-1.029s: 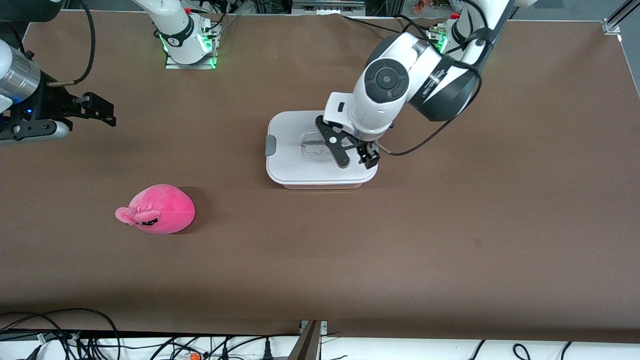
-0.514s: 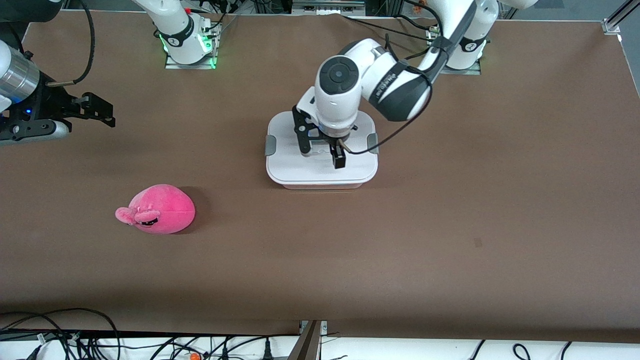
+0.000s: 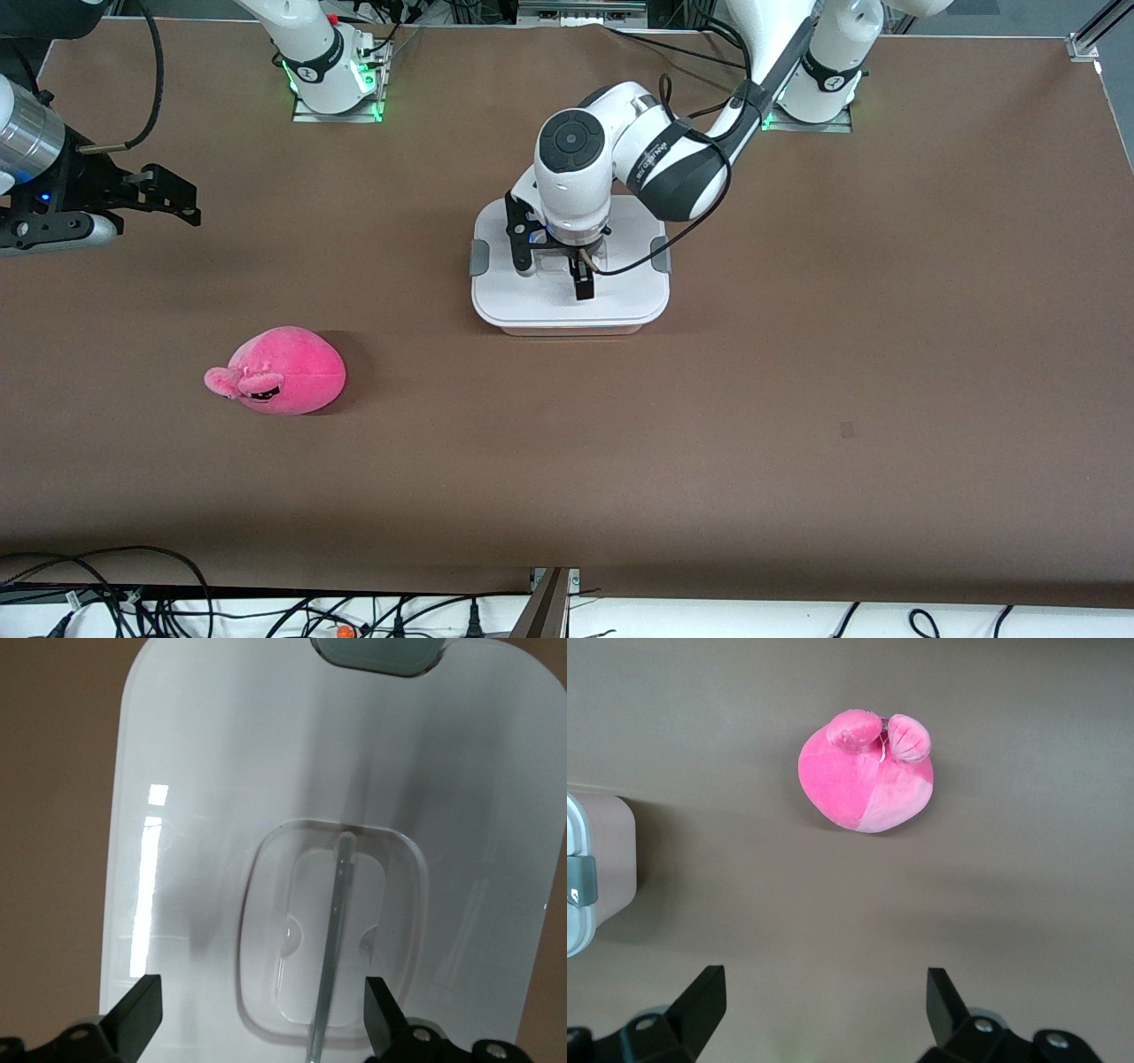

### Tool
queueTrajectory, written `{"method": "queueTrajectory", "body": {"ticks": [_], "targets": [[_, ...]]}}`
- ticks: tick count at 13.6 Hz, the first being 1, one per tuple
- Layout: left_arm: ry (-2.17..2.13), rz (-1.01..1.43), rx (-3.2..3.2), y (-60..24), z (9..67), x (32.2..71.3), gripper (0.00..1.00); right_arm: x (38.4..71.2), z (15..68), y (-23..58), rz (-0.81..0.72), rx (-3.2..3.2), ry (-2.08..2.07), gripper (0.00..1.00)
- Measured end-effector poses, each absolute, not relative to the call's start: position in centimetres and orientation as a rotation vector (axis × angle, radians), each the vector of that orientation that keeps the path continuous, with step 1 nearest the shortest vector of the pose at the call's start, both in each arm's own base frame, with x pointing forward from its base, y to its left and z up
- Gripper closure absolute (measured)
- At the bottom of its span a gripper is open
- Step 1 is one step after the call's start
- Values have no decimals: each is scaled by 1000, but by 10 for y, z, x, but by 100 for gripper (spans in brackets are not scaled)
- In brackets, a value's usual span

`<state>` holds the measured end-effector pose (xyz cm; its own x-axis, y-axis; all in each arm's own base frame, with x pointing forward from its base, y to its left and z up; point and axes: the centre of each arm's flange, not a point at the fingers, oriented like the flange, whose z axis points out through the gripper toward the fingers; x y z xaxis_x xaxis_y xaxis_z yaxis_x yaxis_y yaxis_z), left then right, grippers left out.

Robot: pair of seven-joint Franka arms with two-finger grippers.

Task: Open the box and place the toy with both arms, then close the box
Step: 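Grasp the lid handle with the left gripper and lift the lid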

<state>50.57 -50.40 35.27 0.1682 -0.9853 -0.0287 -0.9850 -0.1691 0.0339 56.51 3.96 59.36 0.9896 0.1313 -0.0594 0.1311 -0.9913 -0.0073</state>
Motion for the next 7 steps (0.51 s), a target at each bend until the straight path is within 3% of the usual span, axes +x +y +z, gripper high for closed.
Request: {"method": "queueTrajectory", "body": {"ticks": [2, 7], "targets": [[-2036, -68, 2393, -508, 353, 502, 0, 565, 593, 43, 96, -3123, -276, 0], [-2047, -110, 2390, -512, 355, 492, 55, 565, 591, 35, 109, -3084, -265, 0]]}}
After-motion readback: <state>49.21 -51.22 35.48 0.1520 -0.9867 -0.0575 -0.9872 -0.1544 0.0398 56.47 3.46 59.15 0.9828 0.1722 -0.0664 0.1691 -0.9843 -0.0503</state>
